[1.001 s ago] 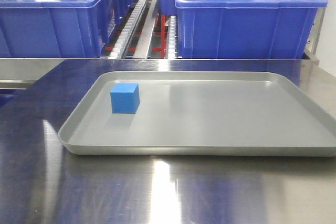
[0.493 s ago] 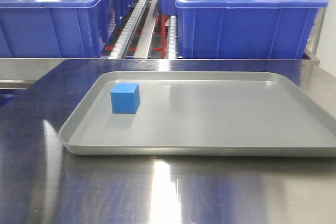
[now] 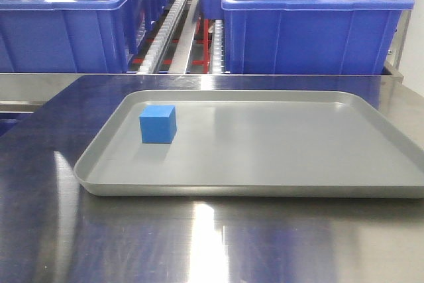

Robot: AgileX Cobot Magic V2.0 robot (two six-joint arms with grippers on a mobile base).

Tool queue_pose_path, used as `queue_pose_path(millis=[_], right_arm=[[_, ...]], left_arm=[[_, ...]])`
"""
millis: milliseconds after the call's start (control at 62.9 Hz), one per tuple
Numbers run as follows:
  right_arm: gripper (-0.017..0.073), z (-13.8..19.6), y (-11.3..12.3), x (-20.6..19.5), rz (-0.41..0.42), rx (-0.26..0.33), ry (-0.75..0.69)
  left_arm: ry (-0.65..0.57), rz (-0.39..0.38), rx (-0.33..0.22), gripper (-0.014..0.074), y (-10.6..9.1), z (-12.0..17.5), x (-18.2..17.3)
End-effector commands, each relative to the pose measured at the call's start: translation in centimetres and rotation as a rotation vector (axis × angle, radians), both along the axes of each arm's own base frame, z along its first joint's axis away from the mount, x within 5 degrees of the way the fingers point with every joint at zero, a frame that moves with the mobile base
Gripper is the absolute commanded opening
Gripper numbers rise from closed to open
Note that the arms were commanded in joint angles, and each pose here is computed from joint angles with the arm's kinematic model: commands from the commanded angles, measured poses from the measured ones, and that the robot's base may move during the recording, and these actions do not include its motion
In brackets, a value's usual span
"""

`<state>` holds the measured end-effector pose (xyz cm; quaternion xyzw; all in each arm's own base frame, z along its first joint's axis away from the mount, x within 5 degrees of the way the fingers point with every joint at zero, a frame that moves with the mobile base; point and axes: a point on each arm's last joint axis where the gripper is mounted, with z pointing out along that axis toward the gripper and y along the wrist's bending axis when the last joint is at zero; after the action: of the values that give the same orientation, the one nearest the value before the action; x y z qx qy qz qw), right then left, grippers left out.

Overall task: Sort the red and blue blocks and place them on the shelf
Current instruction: 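Lift the red cube with the right gripper away from the tray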

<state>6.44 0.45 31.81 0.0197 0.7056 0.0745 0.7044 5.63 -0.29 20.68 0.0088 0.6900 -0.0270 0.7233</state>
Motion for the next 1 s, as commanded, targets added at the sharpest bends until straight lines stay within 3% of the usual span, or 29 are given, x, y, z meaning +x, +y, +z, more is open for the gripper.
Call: queue_pose_path(millis=[0,350,461,604,763,986], right_arm=[[0.0372,1.7,0.0,-0.1,-0.005,-0.016,-0.111],[0.0372,1.7,0.0,-0.1,-0.005,-0.016,-0.111],[0.0372,1.7,0.0,-0.1,-0.005,-0.016,-0.111],[0.0372,1.7,0.0,-0.1,-0.005,-0.016,-0.111],[0.0372,1.7,0.0,-0.1,-0.005,-0.016,-0.111],[0.0372,1.7,0.0,-0.1,-0.005,-0.016,-0.111]], left_arm=[[-0.074,-0.003,-0.008,0.0136,0.0,0.0,-0.1],[-0.073,-0.003,-0.008,0.0136,0.0,0.0,-0.1],[-0.001,-0.009,-0.027,0.0136,0.0,0.2,-0.1],[0.027,-0.018,-0.057,0.0136,-0.1,2.4,-0.2],[0.065,-0.021,-0.055,0.0136,-0.2,5.2,0.4],[0.224,-0.056,-0.043,0.0136,-0.7,7.6,3.0]])
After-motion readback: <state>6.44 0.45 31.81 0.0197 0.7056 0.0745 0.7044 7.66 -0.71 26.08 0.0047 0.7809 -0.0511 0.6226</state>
